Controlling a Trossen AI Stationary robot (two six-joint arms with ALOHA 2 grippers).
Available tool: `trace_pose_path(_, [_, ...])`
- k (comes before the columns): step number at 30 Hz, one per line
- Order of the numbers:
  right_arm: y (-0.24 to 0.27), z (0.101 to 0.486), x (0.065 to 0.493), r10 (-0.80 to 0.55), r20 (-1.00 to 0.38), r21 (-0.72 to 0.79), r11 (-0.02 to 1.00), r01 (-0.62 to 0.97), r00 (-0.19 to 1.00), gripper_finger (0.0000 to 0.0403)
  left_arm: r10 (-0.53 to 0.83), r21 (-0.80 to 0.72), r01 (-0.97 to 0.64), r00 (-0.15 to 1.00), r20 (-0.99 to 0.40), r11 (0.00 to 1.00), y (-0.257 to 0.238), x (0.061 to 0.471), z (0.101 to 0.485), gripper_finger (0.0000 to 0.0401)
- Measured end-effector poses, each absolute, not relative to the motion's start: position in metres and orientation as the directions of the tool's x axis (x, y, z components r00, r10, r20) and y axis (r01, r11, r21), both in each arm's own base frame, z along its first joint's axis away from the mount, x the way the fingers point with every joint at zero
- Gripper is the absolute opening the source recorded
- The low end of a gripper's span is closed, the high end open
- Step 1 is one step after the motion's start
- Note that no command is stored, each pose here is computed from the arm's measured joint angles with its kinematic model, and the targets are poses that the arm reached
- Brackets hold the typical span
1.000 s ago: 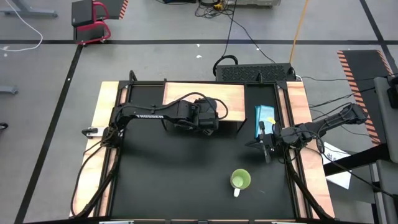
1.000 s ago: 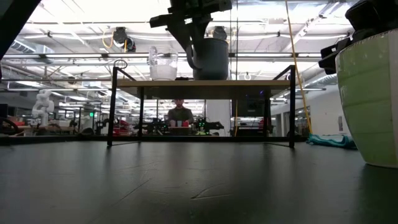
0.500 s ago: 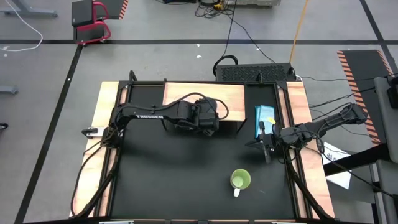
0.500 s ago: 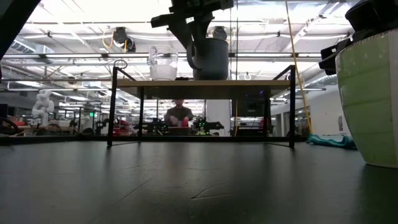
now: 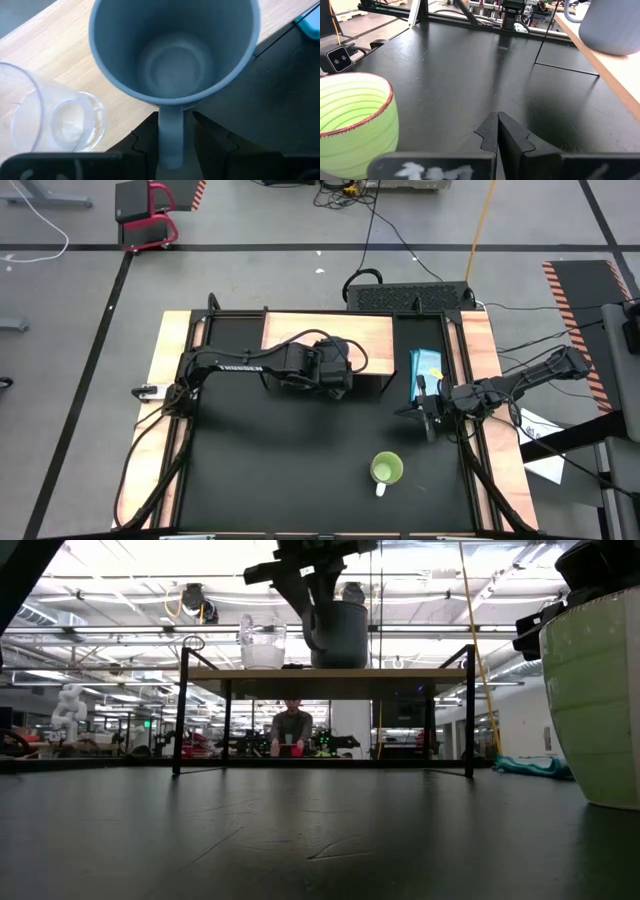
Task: Stack small to large cups/mugs on shelf
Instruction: Put the gray mug on the shelf
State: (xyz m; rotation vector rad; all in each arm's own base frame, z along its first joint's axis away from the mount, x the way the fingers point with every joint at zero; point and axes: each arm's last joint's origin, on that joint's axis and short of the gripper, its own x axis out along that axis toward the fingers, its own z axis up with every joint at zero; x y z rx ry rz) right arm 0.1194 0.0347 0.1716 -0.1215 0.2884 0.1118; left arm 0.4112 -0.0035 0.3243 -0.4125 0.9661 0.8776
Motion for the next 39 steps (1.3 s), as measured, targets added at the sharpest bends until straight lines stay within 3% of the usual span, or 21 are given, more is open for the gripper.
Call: trace_pose_path(39, [0.0347,0.1619,0.1192,0.095,-0.259,-0.099,0.987,-0.124,0.961,0.0000,0.429,-0.008,-0.758,0.378,-0.820,0.652,-0.0064,0.4213,0.3284,0.0113])
